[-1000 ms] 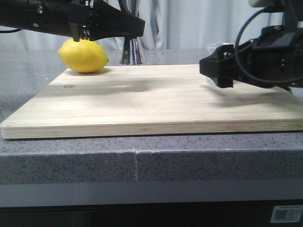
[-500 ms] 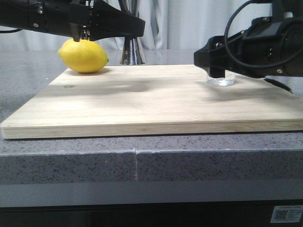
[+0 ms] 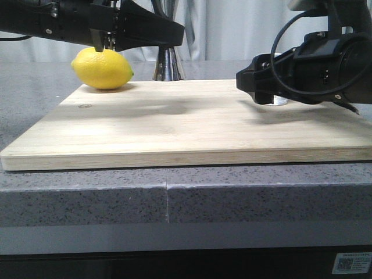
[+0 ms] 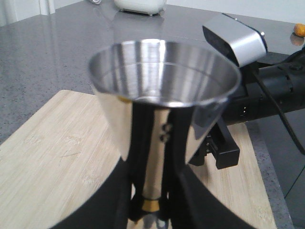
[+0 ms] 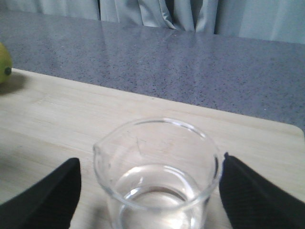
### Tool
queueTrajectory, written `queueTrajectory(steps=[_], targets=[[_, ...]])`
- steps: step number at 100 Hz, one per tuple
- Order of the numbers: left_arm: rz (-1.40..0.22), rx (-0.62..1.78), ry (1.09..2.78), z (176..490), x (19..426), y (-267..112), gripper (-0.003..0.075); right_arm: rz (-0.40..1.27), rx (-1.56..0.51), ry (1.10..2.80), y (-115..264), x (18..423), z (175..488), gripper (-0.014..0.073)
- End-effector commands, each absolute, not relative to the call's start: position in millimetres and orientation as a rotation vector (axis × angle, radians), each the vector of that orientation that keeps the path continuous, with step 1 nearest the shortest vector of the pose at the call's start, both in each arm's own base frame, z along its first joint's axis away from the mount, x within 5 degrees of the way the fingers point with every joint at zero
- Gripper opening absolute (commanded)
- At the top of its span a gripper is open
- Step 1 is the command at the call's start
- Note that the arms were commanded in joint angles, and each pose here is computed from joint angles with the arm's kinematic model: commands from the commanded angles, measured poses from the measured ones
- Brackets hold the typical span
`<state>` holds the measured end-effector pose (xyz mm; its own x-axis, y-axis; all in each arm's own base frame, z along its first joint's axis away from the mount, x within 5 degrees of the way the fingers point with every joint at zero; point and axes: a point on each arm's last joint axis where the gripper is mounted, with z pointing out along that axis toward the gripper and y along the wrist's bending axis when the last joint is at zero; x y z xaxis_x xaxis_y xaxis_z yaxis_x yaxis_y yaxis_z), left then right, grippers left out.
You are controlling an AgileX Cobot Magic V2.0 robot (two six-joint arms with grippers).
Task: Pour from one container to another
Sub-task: 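Close the right gripper on the glass beaker and lift it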
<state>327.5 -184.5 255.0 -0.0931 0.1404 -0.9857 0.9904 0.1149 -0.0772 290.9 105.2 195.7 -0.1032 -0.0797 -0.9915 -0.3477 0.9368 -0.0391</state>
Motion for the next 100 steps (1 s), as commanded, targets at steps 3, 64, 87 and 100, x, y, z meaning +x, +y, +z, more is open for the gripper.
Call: queueTrajectory(steps=[3, 64, 87, 100], targets=[[-1.196, 1.172, 1.256, 292.8, 315.9, -186.8, -0.0019, 0.236, -0.312, 1.536, 104.5, 294.1, 218.4, 0.0491], [-1.196, 1.172, 1.256, 292.8, 315.9, -186.8, -0.0019, 0.236, -0.312, 1.536, 104.5, 294.1, 218.4, 0.0308], [-1.196, 1.172, 1.256, 292.8, 315.9, -186.8, -0.0019, 0.236, -0.314, 1.534, 104.6, 294.1, 218.6, 0.0228], [-1.194, 1.18, 1.257, 292.2, 315.6, -186.8, -0.0019, 0.238, -0.315, 1.52, 104.4, 292.8, 222.7, 0.0216]])
